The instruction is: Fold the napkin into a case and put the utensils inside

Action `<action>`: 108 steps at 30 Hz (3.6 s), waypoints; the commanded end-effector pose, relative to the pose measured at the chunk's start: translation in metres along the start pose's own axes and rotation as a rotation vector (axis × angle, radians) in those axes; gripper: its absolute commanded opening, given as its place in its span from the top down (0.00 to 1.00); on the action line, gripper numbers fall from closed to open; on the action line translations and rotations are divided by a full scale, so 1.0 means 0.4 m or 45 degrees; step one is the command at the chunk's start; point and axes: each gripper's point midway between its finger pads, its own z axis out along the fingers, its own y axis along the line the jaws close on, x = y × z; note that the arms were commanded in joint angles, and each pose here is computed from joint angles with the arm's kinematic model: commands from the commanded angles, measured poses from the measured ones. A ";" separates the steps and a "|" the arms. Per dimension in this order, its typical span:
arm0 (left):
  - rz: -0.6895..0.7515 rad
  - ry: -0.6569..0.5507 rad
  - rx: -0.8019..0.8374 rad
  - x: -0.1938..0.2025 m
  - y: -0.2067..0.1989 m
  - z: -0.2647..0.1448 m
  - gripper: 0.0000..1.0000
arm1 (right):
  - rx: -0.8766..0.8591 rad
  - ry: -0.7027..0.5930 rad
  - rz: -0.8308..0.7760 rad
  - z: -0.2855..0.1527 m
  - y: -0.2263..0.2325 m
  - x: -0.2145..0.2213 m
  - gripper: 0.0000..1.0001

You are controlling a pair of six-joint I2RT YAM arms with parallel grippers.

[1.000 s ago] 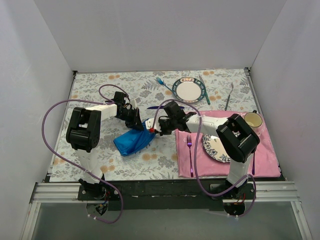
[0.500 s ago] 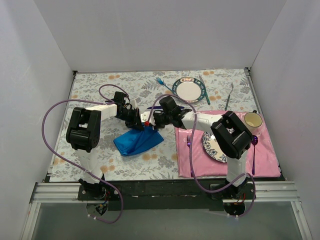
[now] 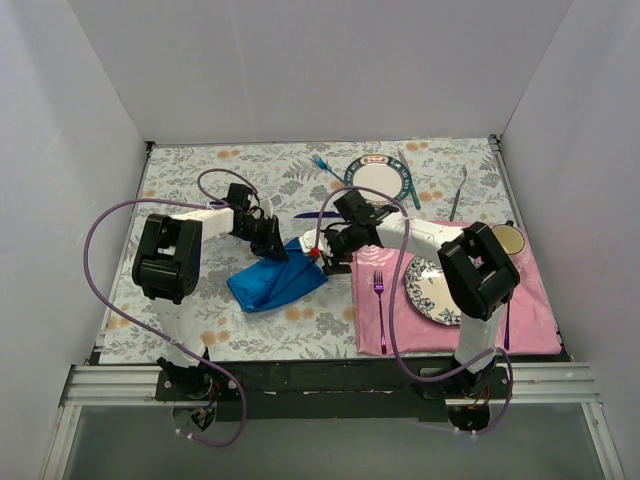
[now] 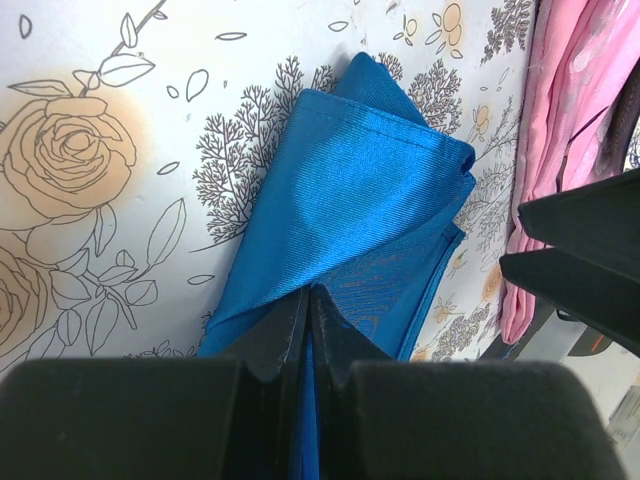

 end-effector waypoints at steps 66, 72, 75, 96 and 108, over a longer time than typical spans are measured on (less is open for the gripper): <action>0.049 0.014 -0.081 0.015 0.049 0.017 1.00 | -0.575 0.106 -0.437 0.022 0.115 0.039 0.52; 0.051 0.014 -0.081 0.014 0.049 0.018 1.00 | -0.594 0.143 -0.432 0.052 0.122 0.065 0.60; 0.048 0.016 -0.079 0.015 0.049 0.018 1.00 | -0.617 0.179 -0.410 0.062 0.127 0.086 0.67; 0.058 0.011 -0.074 0.007 0.055 0.017 1.00 | -0.414 0.092 -0.339 0.060 0.001 -0.040 0.99; 0.060 0.012 -0.071 0.010 0.056 0.016 1.00 | -0.261 0.009 -0.351 0.075 -0.079 -0.099 0.99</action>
